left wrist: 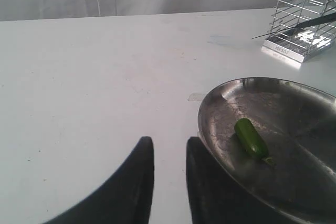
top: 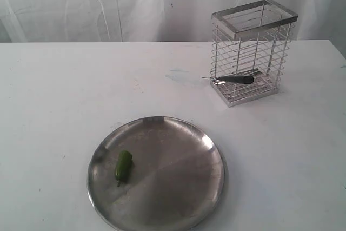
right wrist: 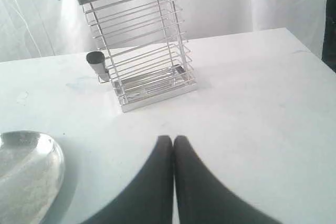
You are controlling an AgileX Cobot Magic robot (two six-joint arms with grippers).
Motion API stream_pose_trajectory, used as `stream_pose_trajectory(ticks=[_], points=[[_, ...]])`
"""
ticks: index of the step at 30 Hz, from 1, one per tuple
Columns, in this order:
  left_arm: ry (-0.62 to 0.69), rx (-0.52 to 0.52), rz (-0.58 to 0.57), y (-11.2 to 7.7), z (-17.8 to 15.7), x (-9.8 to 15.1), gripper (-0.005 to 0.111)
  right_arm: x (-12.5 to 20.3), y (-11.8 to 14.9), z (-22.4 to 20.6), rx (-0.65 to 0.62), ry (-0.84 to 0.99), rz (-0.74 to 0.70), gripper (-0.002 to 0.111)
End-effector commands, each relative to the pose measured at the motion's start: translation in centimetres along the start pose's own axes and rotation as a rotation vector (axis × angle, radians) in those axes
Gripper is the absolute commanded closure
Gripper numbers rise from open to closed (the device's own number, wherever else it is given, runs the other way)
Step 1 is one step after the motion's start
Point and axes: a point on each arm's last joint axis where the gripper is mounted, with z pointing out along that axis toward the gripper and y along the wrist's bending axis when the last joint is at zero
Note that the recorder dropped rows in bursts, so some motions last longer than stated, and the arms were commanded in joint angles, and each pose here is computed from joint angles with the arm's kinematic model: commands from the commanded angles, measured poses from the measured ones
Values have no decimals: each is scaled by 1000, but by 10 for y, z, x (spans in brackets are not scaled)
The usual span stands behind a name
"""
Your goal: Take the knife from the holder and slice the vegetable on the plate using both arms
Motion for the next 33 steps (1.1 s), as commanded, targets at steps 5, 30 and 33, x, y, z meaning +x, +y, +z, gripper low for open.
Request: stream_pose_trajectory(ticks=[5,30,33], points=[[-3,3,-5,0,0,2,79,-9,2,-1,-30,-117,204,108],[-3,3,-5,0,0,2,79,-170,44,5,-300,193,-666,99],[-3,3,-5,0,0,2,79,-175,59,32,-371,226,-745,75]])
